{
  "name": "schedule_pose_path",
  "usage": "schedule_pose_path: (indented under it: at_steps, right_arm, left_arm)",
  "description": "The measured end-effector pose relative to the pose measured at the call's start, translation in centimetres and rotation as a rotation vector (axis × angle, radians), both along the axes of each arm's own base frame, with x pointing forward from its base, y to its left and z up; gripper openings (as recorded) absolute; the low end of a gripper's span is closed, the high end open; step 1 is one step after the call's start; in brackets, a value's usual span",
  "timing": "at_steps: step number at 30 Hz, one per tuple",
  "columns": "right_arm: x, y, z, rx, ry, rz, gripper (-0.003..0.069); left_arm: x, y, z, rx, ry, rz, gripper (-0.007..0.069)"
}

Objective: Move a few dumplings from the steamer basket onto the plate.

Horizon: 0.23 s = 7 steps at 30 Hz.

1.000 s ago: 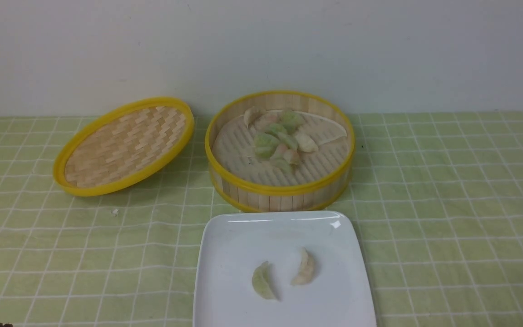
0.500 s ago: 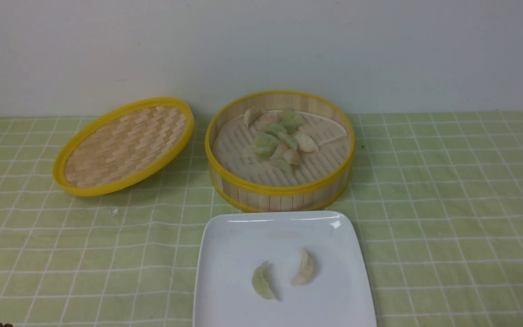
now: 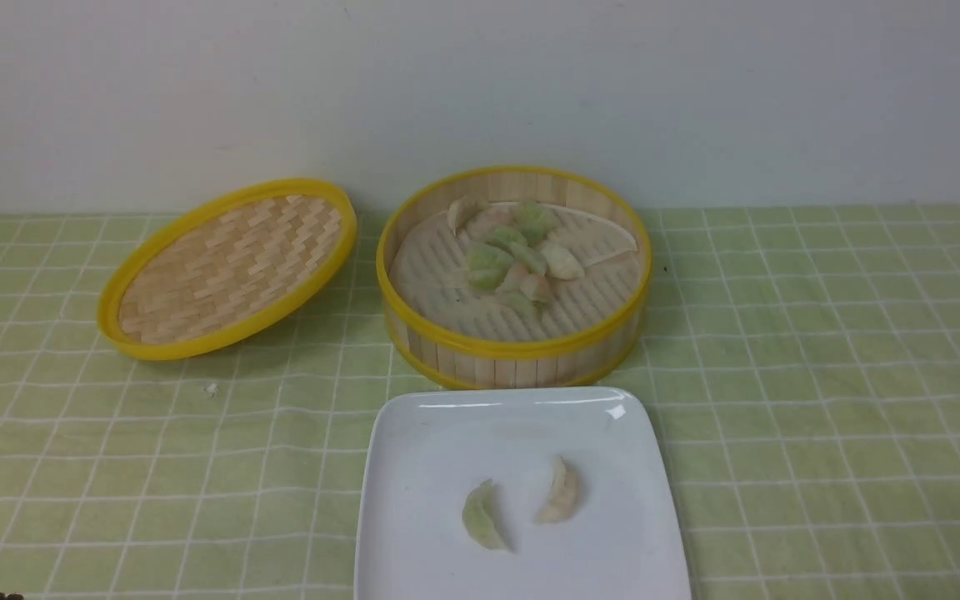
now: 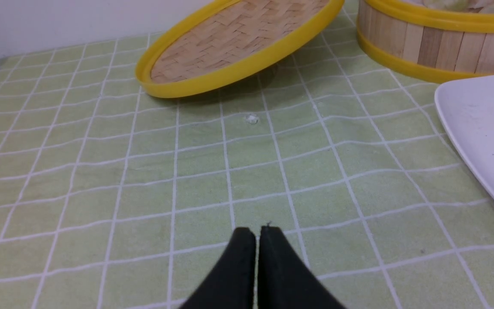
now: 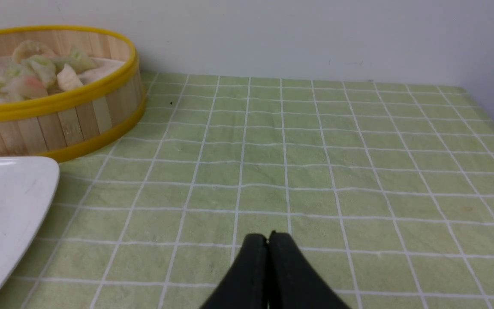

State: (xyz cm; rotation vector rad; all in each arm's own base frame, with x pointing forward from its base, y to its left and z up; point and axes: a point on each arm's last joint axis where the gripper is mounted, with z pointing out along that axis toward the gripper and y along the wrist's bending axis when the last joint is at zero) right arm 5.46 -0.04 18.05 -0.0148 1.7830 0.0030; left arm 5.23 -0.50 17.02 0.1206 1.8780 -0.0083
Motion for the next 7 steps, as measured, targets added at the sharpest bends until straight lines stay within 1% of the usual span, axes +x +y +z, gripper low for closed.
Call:
schedule_pose_path:
  at_steps: [7]
  right_arm:
    - [0.00,0.00,0.00,0.014,0.000,-0.003,-0.0015]
  left_arm:
    - [0.00,0.00,0.00,0.000,0.000,0.000,-0.0006]
